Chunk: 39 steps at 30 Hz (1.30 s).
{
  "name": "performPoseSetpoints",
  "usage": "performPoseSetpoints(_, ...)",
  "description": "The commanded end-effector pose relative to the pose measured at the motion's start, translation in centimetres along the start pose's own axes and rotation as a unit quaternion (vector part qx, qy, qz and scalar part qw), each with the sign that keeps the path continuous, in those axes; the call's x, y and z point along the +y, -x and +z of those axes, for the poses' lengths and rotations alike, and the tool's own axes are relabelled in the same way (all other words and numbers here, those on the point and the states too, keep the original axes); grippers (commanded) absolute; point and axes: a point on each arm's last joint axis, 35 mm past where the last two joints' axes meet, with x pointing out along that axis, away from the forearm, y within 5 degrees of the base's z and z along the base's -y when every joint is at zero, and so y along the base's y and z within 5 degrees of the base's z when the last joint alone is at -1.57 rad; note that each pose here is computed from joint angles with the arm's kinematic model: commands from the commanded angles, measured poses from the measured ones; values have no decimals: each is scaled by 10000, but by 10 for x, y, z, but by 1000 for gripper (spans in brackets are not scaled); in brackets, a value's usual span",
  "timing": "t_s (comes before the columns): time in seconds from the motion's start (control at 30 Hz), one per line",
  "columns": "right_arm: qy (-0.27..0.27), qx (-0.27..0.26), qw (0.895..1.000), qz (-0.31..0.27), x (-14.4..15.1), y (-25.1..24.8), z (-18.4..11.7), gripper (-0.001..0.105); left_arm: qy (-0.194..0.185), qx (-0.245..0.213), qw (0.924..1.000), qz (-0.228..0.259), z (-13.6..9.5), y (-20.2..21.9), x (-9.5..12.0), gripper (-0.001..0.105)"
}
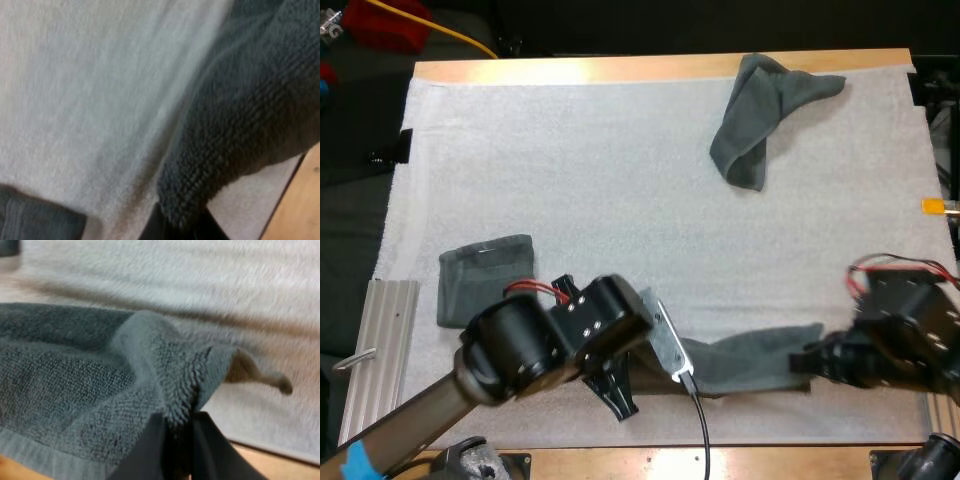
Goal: Pick towel from pile, fold and stack
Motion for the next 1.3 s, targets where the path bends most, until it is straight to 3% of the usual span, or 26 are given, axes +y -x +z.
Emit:
performPoseSetpoints(0.0,133,-66,9998,-108,2,-6,9,4,22,-19,10000,66,2,-2,4,0)
performPoseSetpoints(0.17,152,83,9993,-344,-1,-48,41,4,139,-197,9992,-333,17,-24,33,0)
performPoseSetpoints(0.43,-455,439,9978,-188,-33,-116,85,4,324,-129,9965,-758,38,-73,77,0)
performPoseSetpoints(0.6,-872,556,9946,-110,-56,-150,100,4,632,33,9941,-881,49,-112,104,0)
performPoseSetpoints(0.83,-2019,576,9770,383,-95,-188,115,4,1300,413,9825,-1266,52,-174,138,0)
performPoseSetpoints(1.03,-2770,383,9573,737,-117,-208,125,4,2009,649,9697,-1231,43,-206,164,0)
performPoseSetpoints(1.17,-3089,103,9473,837,-125,-215,133,4,2293,691,9635,-1196,38,-216,175,0)
performPoseSetpoints(1.27,-3049,-305,9471,955,-127,-214,143,5,2504,591,9597,-1127,38,-217,181,2)
